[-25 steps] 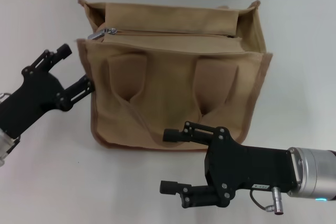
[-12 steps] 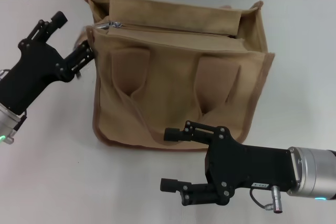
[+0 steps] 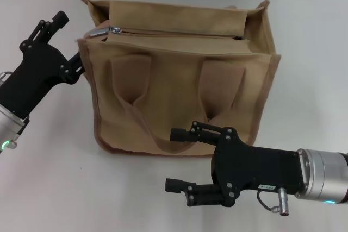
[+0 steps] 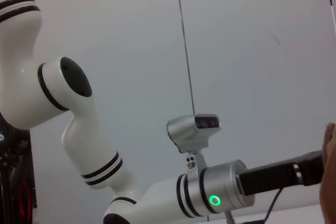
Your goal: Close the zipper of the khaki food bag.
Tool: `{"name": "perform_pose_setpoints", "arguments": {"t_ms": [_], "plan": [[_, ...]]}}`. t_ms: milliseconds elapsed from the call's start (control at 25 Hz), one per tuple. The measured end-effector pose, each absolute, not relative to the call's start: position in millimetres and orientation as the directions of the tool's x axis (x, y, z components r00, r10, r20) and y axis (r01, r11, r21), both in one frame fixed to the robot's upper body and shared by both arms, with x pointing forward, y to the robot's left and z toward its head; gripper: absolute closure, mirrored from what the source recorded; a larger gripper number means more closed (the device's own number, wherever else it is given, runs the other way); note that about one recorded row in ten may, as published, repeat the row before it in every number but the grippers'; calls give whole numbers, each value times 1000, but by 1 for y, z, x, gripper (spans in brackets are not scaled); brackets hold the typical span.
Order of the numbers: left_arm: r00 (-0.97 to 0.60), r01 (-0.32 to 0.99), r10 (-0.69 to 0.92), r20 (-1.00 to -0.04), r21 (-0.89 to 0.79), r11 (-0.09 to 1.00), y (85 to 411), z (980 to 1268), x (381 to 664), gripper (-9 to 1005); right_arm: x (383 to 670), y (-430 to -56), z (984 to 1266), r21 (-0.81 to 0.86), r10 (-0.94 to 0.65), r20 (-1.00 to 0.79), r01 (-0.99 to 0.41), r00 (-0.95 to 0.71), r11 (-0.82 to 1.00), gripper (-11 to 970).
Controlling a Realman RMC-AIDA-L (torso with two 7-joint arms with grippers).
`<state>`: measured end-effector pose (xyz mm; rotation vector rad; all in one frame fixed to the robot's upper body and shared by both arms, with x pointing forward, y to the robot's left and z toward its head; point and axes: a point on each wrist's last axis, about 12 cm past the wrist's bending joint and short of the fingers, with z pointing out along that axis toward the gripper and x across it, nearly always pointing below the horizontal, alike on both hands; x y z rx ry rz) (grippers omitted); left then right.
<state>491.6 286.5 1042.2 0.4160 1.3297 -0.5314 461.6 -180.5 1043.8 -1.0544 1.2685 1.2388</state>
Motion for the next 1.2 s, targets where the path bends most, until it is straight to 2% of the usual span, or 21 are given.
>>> {"name": "perform_pose_setpoints", "arguments": {"t_ms": [320,600,800,880,1120,1200], "plan": [[184,597,-168,-968,-26,802,288,1044,478,292,461,-181,1041,99,55,-994,-990,-94,97,149],[190,600,-175,-966,-27,800,288,1045,477,305,461,-181,1041,100,54,-994,-990,-95,99,149],[188,605,-185,-965,-35,796,285,1044,477,525,461,-181,1041,102,54,-994,-990,-97,100,149],[190,611,-201,-961,-45,791,284,1045,476,767,461,-181,1041,102,55,-994,-990,-97,101,149],[233,657,-283,-931,-63,751,277,1054,471,969,461,-181,1042,99,61,-994,-991,-93,95,148],[236,668,-298,-925,-68,741,275,1056,470,969,461,-181,1042,98,62,-994,-991,-92,93,148]]}}
